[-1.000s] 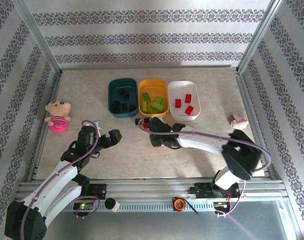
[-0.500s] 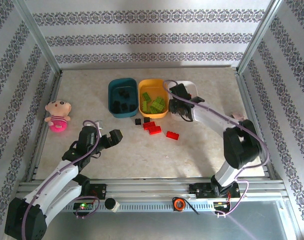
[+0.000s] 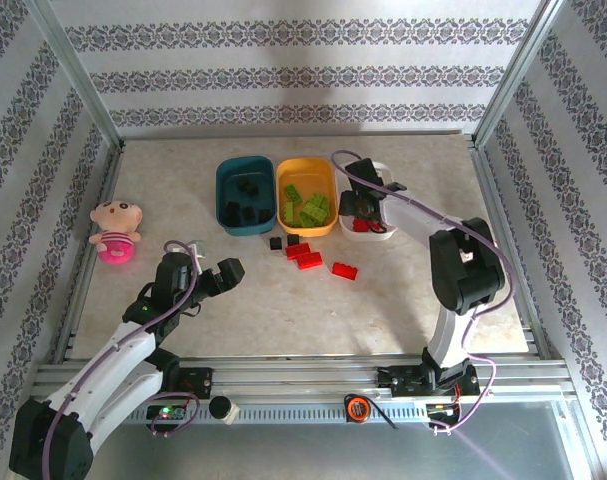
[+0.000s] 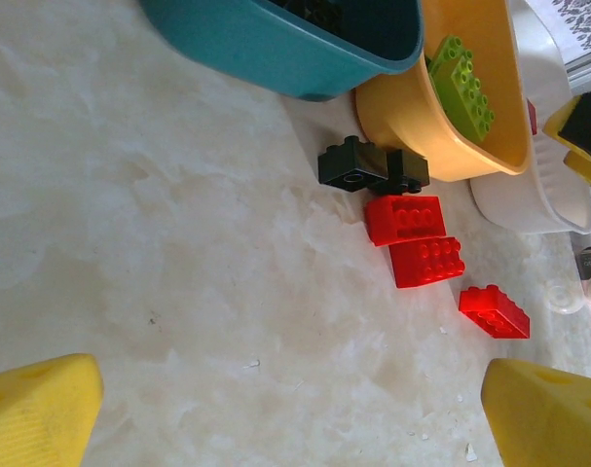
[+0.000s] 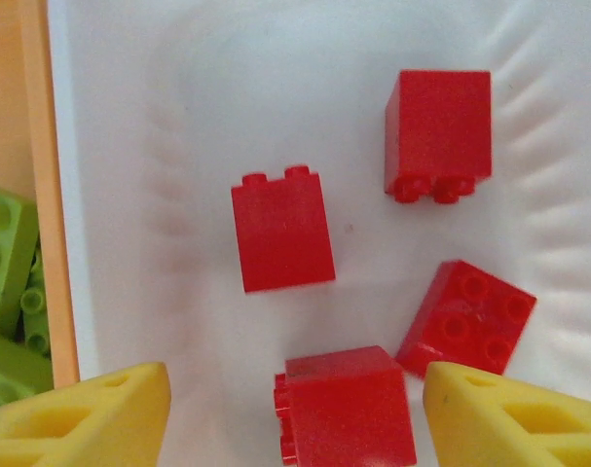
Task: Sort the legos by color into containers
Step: Place the lego in the container, then pick up the lego from the center of the table.
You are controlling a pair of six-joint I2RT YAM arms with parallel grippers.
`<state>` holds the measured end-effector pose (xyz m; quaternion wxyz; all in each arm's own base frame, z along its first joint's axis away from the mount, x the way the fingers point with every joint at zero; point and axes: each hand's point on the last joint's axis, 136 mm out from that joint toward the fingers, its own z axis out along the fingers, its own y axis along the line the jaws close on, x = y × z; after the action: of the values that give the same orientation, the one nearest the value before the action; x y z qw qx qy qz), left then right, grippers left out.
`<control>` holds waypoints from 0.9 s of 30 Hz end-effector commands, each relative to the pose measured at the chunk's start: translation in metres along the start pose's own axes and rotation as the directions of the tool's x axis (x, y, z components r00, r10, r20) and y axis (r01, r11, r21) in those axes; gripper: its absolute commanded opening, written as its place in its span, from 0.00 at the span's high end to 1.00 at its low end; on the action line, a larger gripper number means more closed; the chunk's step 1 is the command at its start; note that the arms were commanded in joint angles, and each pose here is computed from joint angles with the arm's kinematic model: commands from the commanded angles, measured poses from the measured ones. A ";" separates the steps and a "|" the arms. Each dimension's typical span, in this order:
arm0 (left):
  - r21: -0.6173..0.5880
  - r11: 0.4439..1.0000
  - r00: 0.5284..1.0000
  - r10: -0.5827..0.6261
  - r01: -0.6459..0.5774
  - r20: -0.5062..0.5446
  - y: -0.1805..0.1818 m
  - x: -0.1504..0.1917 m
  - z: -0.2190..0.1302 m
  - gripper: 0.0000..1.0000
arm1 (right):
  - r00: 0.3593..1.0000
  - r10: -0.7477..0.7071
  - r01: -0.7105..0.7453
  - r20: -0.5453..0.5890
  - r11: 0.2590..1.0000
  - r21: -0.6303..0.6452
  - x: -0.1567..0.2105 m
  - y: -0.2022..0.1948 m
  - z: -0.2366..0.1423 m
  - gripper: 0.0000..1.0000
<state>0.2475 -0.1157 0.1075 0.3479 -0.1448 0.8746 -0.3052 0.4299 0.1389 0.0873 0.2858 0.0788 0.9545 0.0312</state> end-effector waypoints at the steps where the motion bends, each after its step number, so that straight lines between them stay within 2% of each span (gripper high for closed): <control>1: 0.020 1.000 1.000 -0.010 0.010 0.006 -0.003 -0.001 0.001 0.00 | 0.999 -0.029 0.030 0.037 0.999 -0.034 0.014 0.006 -0.039 0.28; 3: 0.026 1.000 1.000 -0.008 0.008 0.009 -0.005 -0.003 0.001 0.00 | 0.998 -0.050 0.052 0.024 0.997 -0.058 0.040 0.009 -0.055 0.26; 6: 0.023 1.000 1.000 -0.008 0.008 0.005 -0.004 -0.002 0.004 0.00 | 0.998 -0.068 0.067 -0.009 0.994 -0.085 0.081 0.011 -0.069 0.07; 8: 0.024 1.000 1.000 -0.010 0.010 -0.003 -0.003 -0.001 0.006 0.00 | 0.997 -0.074 0.069 -0.039 0.992 -0.103 0.106 0.012 -0.071 0.02; 13: 0.022 0.999 1.000 -0.024 0.024 -0.014 -0.001 0.002 0.011 0.00 | 0.990 -0.078 0.066 -0.116 0.993 -0.099 0.142 0.016 -0.057 0.03; 20: 0.019 1.000 1.000 -0.020 0.020 -0.015 -0.001 0.002 0.010 0.00 | 0.980 -0.105 0.083 -0.167 0.987 -0.135 0.155 0.037 -0.034 0.09; 25: 0.015 1.000 1.000 -0.014 0.014 -0.013 0.000 0.002 0.008 0.00 | 0.973 -0.110 0.088 -0.201 0.990 -0.113 0.167 0.038 -0.023 0.11; 27: 0.013 1.000 1.000 -0.014 0.014 -0.015 0.000 0.003 0.009 0.00 | 0.972 -0.112 0.090 -0.206 0.989 -0.113 0.169 0.037 -0.021 0.15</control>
<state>0.2501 -0.1192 0.0966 0.3323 -0.1485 0.8791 -0.3076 0.2796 0.1934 0.0156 0.1851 0.0043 0.9811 0.0569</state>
